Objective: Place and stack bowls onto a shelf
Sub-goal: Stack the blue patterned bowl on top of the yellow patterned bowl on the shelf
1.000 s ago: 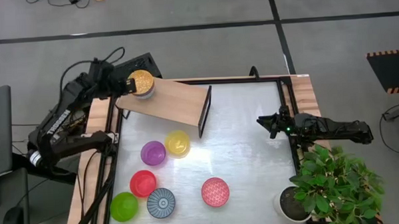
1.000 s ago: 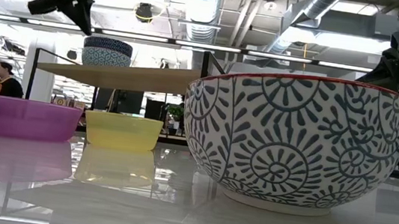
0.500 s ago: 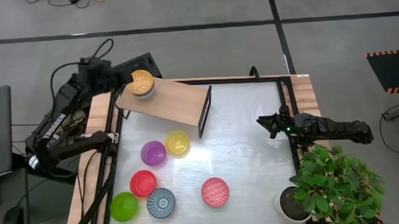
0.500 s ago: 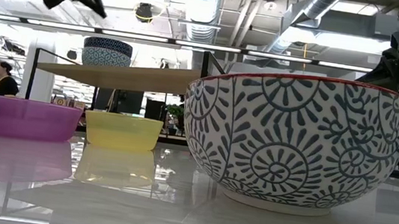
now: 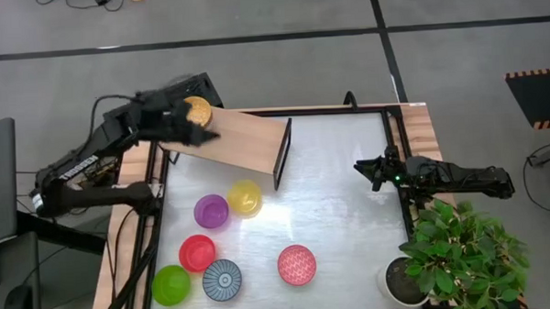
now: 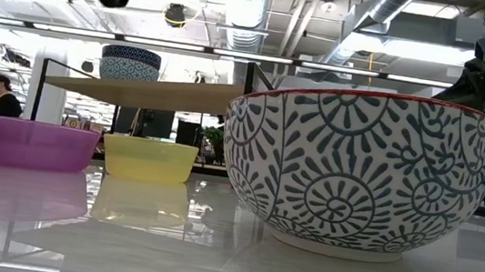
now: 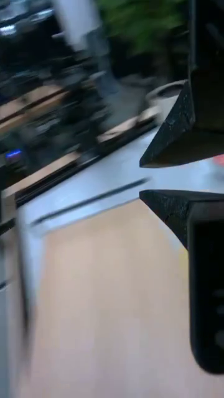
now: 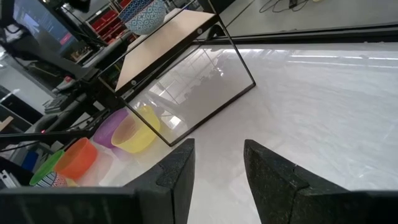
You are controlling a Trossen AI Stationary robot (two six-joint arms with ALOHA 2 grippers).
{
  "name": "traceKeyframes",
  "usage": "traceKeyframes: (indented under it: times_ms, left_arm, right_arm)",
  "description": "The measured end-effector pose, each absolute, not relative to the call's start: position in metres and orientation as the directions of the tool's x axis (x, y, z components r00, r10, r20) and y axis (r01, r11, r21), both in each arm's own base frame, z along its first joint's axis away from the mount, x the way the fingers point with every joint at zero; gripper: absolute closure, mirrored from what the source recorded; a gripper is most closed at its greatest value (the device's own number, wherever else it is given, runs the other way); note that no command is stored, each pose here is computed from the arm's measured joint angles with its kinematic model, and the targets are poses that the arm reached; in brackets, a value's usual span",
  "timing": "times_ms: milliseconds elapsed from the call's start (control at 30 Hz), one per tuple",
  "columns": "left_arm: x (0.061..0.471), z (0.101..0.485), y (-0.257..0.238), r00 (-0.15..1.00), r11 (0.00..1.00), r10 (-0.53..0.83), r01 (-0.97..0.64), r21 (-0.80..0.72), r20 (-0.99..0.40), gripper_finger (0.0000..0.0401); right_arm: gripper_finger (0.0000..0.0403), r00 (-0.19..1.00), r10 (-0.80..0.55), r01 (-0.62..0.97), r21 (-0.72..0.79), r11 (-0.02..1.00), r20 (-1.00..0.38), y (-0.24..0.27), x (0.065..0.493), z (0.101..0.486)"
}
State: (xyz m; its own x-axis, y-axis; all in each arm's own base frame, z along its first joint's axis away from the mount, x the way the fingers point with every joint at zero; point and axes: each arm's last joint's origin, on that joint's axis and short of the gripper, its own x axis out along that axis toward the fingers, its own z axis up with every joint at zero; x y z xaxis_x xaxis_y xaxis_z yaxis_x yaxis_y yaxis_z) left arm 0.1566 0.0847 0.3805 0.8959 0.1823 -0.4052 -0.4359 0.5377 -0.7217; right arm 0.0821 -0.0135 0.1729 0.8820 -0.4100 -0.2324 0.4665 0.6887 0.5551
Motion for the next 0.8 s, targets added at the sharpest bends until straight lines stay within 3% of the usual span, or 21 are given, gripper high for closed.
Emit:
traceKeyframes:
  times_ms: [233,500,800]
  left_arm:
    - [0.179,0.380,0.026,0.909,0.621,-0.041,-0.302,-0.724,-0.414,0.0332]
    - [0.208,0.370,-0.040,0.890,0.741,-0.146,-0.191,-0.644,-0.432,0.0332]
    - [0.254,0.333,-0.097,0.792,0.789,-0.345,-0.046,-0.613,-0.504,0.0332]
  right_arm:
    - [0.0239,0.881,-0.411,0.468,0.554,0.689,-0.233,-0.014,0.082,0.173]
    - [0.0239,0.881,-0.411,0.469,0.553,0.688,-0.235,-0.014,0.082,0.173]
    - [0.0239,0.880,-0.412,0.471,0.552,0.688,-0.237,-0.014,0.082,0.173]
